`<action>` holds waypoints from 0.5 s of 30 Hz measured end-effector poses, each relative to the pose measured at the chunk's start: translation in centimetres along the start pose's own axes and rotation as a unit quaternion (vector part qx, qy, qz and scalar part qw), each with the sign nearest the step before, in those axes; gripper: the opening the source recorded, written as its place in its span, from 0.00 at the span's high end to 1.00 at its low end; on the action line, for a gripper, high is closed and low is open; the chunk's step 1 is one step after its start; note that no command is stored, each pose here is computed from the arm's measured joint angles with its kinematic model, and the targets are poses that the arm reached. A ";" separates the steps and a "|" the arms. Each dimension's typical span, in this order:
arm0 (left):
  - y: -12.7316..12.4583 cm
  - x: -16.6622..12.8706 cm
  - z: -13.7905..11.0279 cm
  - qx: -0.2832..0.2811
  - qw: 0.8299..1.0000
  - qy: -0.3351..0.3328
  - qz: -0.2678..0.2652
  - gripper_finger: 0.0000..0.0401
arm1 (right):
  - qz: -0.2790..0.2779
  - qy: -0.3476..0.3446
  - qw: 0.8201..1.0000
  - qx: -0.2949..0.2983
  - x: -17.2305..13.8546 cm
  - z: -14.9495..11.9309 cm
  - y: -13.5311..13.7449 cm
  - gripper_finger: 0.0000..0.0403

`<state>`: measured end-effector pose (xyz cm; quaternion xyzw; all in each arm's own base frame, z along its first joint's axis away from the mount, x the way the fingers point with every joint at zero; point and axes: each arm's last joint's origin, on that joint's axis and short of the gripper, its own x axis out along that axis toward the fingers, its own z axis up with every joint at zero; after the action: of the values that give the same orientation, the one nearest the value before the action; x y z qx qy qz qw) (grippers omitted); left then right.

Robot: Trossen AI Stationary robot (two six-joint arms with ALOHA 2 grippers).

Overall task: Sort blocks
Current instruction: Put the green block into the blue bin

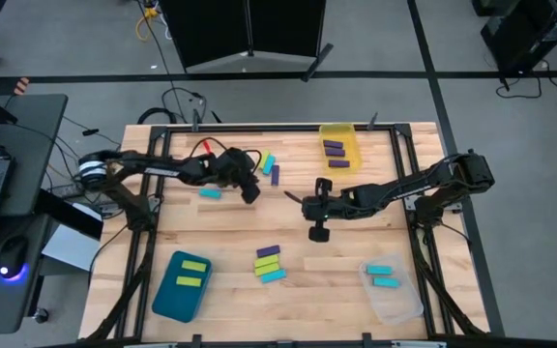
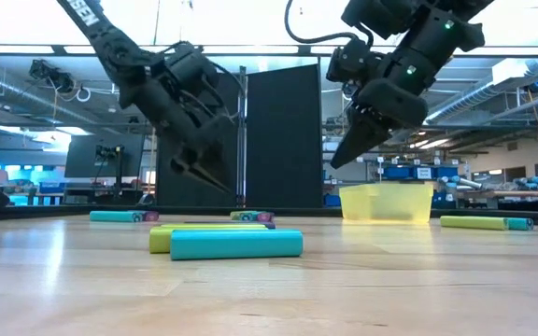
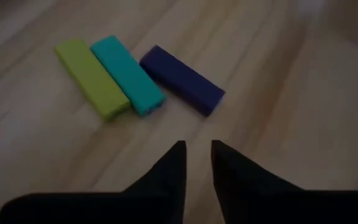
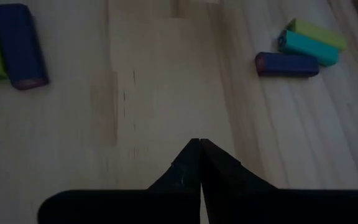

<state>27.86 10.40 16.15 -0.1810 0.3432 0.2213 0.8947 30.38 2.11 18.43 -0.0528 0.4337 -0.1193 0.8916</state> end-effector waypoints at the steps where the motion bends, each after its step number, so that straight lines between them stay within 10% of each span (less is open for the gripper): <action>1: 0.2 0.3 0.1 -0.003 1.000 -0.007 0.007 0.76 | 0.000 -0.003 1.000 0.003 0.0 0.1 0.0 0.97; 8: 2.3 1.2 0.6 -0.049 0.992 -0.051 0.108 0.66 | 0.002 -0.036 0.999 0.016 0.0 0.7 0.0 0.96; 15: 3.5 2.7 0.9 -0.067 0.993 -0.049 0.084 0.64 | 0.004 -0.056 0.998 0.012 -0.1 1.1 0.1 0.97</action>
<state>28.35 14.55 14.30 -0.2001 0.2970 0.3269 0.8746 31.24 2.18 19.16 -0.0471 0.3820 -0.1183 0.9153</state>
